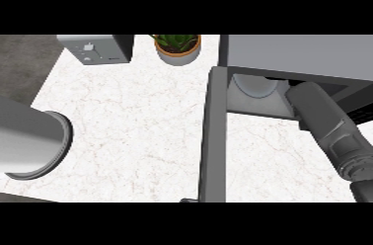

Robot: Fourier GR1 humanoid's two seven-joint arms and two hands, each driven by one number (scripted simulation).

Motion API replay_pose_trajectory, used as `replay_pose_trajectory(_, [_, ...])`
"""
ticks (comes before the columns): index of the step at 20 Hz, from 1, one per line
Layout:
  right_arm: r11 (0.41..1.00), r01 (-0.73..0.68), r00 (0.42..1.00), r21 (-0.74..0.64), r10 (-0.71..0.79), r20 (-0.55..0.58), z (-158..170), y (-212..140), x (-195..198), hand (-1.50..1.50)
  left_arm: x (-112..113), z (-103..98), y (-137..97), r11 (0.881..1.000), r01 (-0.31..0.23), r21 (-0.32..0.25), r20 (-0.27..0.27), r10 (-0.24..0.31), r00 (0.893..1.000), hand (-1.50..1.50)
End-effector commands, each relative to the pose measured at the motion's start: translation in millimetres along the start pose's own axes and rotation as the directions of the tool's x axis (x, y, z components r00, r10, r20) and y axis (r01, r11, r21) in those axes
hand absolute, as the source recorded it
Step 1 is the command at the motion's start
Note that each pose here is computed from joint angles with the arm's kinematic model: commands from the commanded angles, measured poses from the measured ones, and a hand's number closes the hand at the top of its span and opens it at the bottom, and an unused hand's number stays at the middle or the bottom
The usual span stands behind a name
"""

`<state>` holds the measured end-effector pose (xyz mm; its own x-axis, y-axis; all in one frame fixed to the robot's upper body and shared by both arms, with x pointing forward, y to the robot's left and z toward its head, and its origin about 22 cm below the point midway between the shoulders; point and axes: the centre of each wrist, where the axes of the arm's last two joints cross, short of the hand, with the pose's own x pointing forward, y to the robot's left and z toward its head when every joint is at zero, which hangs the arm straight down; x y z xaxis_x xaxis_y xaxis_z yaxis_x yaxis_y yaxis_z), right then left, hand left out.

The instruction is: Pick up the milk, place it into the microwave and close the microwave

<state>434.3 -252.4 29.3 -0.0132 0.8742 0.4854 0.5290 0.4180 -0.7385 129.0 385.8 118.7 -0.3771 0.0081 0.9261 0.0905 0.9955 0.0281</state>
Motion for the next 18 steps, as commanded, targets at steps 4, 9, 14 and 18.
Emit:
replay_pose_trajectory(4, [0.998,0.031,0.992,0.049,-0.037,0.125,-8,-3,7,-1.50,-11,-4,5,1.000,0.004,-0.002,-0.046,-0.004,0.999,-1.50])
replay_pose_trajectory(9, [0.983,0.143,0.976,0.115,-0.160,0.149,3,12,24,-1.50,-19,-9,3,0.998,-0.010,-0.061,-0.050,0.007,0.999,-1.50])
replay_pose_trajectory(14, [0.941,0.301,0.942,0.158,-0.319,0.106,-12,8,44,-1.50,-22,-24,-10,0.991,-0.031,-0.133,-0.042,0.025,0.999,-1.50])
replay_pose_trajectory(18, [0.908,0.382,0.913,0.174,-0.400,0.078,-16,2,37,-1.50,-31,-24,0,0.977,-0.067,-0.204,-0.050,0.058,0.997,-1.50])
